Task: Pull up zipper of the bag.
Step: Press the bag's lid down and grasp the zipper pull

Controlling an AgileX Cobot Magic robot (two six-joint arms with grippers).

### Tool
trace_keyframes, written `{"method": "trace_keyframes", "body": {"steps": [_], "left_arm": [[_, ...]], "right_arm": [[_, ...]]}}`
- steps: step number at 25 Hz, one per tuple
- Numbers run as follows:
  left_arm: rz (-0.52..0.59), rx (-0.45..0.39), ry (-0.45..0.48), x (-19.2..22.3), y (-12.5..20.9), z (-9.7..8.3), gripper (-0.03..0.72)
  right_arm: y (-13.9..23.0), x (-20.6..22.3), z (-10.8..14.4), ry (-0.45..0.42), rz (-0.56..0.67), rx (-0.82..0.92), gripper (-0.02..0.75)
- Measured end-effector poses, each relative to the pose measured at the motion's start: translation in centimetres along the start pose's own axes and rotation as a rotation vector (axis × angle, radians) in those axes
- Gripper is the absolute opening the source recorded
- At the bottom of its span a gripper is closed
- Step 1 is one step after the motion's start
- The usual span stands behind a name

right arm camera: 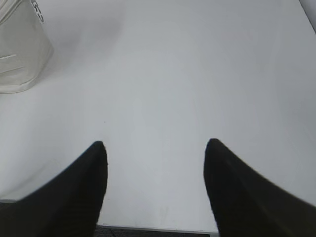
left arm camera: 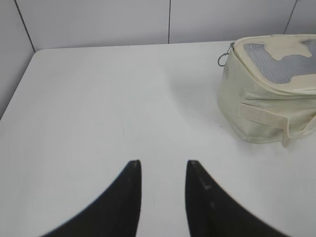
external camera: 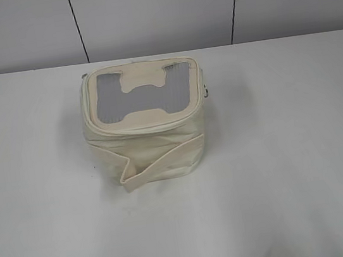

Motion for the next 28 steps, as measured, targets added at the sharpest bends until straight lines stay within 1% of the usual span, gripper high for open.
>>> {"method": "trace_keyframes", "body": {"steps": [28], "left_arm": [[0.0,0.0,0.0,0.0,0.0,0.0,0.24]], "right_arm": [[0.01,0.0,0.13,-0.007,0.001,0.004,0.485]]}}
Point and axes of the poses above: a point on each arm's last joint axis where the gripper is mounted, x pointing out along that axis toward the gripper, z along the wrist's bending axis when the last joint is at zero, y = z × x, the point moved 10 cm from there along x, pointing out along that axis toward the gripper, and after that the axes turned 15 degrees about x, right-handed, at the moved point
